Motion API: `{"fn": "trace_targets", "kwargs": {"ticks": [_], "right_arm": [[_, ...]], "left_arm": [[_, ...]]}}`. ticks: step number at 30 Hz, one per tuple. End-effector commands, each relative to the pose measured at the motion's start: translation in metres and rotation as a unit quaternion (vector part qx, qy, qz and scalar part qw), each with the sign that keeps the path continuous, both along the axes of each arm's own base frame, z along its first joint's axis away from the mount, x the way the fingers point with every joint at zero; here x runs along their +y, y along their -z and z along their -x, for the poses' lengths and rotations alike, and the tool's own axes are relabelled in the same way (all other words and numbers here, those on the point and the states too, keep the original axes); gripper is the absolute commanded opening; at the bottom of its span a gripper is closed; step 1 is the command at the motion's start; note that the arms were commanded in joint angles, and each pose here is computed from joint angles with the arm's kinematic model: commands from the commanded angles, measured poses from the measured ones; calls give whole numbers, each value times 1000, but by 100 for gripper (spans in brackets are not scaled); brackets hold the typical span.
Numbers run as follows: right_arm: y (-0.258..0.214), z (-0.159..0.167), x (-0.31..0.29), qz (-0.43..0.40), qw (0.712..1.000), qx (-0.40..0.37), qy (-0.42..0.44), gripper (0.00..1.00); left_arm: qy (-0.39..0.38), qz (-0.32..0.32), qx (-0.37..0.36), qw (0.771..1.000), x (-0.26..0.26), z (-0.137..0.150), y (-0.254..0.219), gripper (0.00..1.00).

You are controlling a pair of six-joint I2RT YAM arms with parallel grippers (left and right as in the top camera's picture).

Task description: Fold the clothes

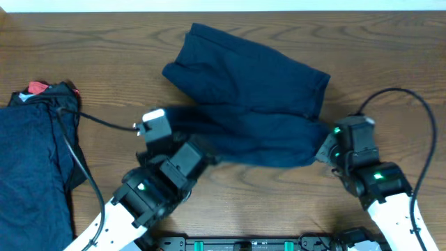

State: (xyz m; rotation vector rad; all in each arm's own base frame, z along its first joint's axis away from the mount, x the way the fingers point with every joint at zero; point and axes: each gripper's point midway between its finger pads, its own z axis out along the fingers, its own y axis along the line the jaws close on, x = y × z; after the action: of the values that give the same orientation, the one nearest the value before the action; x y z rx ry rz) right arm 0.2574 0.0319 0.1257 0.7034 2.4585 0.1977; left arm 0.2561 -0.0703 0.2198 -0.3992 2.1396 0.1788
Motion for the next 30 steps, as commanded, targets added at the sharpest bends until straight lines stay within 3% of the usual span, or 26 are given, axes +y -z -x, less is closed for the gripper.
{"fn": "trace_targets", "kwargs": {"ticks": [1,9,19,30], "right_arm": [[-11,-8,-15,-14,999,-15,39,1],[1,-23,-19,-24,999,2,33,1],[-16,-62,-9,-30,1000,3,3,1],[0,-93,-1,-18,993,111,-32,1]], "left_arm": [[15,-62,1,998,11,-20,-8,6],[-4,5,18,1000,20,-70,15,6],[22,-16,-42,999,14,-104,-8,6],[40,-60,-18,997,9,-133,19,6]]}}
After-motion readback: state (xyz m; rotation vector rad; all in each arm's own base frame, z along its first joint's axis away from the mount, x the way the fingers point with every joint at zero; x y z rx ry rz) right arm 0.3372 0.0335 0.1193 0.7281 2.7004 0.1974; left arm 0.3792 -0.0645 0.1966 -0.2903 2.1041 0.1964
